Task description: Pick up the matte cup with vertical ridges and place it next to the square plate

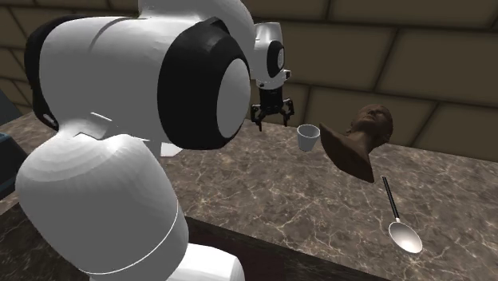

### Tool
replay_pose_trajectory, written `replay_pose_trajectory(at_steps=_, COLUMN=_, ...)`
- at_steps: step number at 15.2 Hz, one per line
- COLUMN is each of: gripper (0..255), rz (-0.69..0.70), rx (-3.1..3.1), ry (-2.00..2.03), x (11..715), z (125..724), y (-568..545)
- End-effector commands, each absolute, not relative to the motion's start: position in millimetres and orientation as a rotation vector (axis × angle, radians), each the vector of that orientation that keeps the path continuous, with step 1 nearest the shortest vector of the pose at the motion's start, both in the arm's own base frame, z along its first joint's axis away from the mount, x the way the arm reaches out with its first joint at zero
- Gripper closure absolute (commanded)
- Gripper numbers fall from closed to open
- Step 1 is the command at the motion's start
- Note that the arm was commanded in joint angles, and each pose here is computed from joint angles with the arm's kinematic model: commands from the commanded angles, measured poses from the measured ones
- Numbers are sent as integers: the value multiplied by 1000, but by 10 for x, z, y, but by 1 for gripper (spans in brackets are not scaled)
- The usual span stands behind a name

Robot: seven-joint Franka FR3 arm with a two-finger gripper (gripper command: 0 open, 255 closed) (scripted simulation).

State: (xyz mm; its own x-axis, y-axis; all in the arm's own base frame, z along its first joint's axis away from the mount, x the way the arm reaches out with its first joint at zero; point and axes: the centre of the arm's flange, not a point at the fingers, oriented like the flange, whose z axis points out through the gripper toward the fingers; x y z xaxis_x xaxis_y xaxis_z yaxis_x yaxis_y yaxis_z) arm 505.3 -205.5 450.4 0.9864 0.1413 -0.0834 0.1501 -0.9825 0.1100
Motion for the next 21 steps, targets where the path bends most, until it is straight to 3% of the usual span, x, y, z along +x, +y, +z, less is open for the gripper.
replay_pose_trajectory(at_steps=1, gripper=0, rz=-121, rx=3002, ry=218, x=5203, z=4388, y=-2242)
replay_pose_trajectory(at_steps=11, gripper=0, rz=-158, rx=2946, ry=194, x=5931, z=3832, y=-3132)
replay_pose_trajectory(at_steps=21, gripper=0, rz=-158, rx=2946, ry=194, x=5894, z=3442, y=-3208)
